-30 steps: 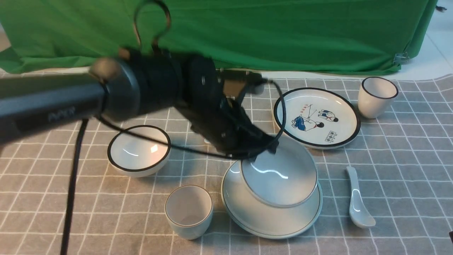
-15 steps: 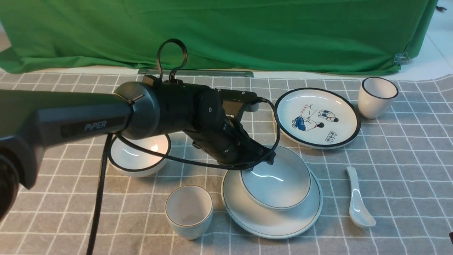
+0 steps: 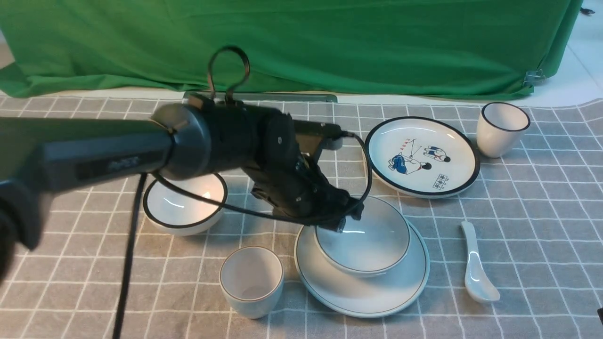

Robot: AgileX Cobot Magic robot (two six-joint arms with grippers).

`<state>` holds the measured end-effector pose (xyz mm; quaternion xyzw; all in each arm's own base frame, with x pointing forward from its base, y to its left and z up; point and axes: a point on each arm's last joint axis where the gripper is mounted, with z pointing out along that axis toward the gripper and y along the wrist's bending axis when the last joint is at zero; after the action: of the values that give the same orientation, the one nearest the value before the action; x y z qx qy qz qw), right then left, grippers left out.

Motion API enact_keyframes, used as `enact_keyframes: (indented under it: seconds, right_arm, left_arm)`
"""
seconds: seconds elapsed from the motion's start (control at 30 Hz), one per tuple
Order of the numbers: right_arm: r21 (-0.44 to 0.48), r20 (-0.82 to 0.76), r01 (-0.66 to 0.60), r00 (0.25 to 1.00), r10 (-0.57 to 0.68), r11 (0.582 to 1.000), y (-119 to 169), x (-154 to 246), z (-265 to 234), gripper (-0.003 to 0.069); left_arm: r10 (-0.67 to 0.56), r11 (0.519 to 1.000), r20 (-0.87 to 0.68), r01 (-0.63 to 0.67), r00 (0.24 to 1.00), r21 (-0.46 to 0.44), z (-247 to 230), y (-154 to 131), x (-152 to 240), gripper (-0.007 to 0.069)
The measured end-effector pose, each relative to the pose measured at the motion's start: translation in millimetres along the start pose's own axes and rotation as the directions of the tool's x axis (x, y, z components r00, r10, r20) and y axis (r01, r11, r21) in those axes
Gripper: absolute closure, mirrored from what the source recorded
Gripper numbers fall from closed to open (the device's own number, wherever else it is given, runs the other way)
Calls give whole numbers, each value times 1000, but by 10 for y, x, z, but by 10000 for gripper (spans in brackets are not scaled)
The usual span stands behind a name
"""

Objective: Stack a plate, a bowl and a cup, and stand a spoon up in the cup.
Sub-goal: Use the left arm to put the blue rice bowl into the blue large plate in the middle, then use the left arm to grab a blue teacup

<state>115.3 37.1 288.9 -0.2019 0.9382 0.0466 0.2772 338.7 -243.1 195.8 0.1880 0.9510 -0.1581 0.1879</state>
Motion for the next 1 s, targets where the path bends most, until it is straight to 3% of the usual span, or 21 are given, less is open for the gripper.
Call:
enact_keyframes:
  seconds: [0.07, 0.17, 0.23, 0.3, 0.33, 0.37, 0.47, 0.53, 0.67, 0.87, 1.0]
  right_arm:
    - [2, 13, 0, 1000, 0, 1000, -2, -12, 0, 615]
    - [6, 31, 0, 1000, 0, 1000, -5, -28, 0, 613]
    - [7, 36, 0, 999, 0, 1000, -6, -33, -1, 610]
    - [7, 38, 0, 999, 0, 1000, -6, -34, -1, 606]
    - [7, 38, 0, 999, 0, 1000, -6, -34, -1, 606]
    - [7, 38, 0, 999, 0, 1000, -6, -35, -1, 606]
    - [7, 41, -1, 999, 1, 1000, -7, -37, -1, 606]
    - [8, 44, -1, 999, 1, 1000, -7, -40, -1, 603]
    - [8, 44, -6, 999, 5, 1000, -7, -40, -1, 603]
    - [5, 45, -32, 998, 32, 999, -6, -41, -1, 596]
    - [4, 45, -34, 998, 33, 999, -5, -41, -1, 594]
  left_arm:
    - [-15, 999, 12, 15, 1000, -43, -271, -5, -28, 175]
    - [4, 991, 58, 3, 998, -135, -741, 21, -27, 228]
    - [1, 979, 90, 17, 996, -201, -1034, 72, 48, 312]
    - [-21, 975, 102, 43, 995, -219, -1244, 105, 216, 423]
    - [-27, 974, 92, 47, 995, -222, -1241, 114, 254, 444]
    - [-55, 974, 77, 70, 995, -213, -1318, 130, 415, 521]
    - [-89, 976, 33, 94, 995, -199, -1298, 156, 624, 595]
    - [-96, 974, 6, 96, 995, -203, -1235, 186, 729, 604]
    - [-94, 975, 8, 94, 996, -202, -1190, 198, 755, 567]
    - [-84, 971, -18, 78, 996, -225, -1014, 233, 733, 313]
    - [-99, 968, -70, 80, 993, -238, -877, 255, 755, 196]
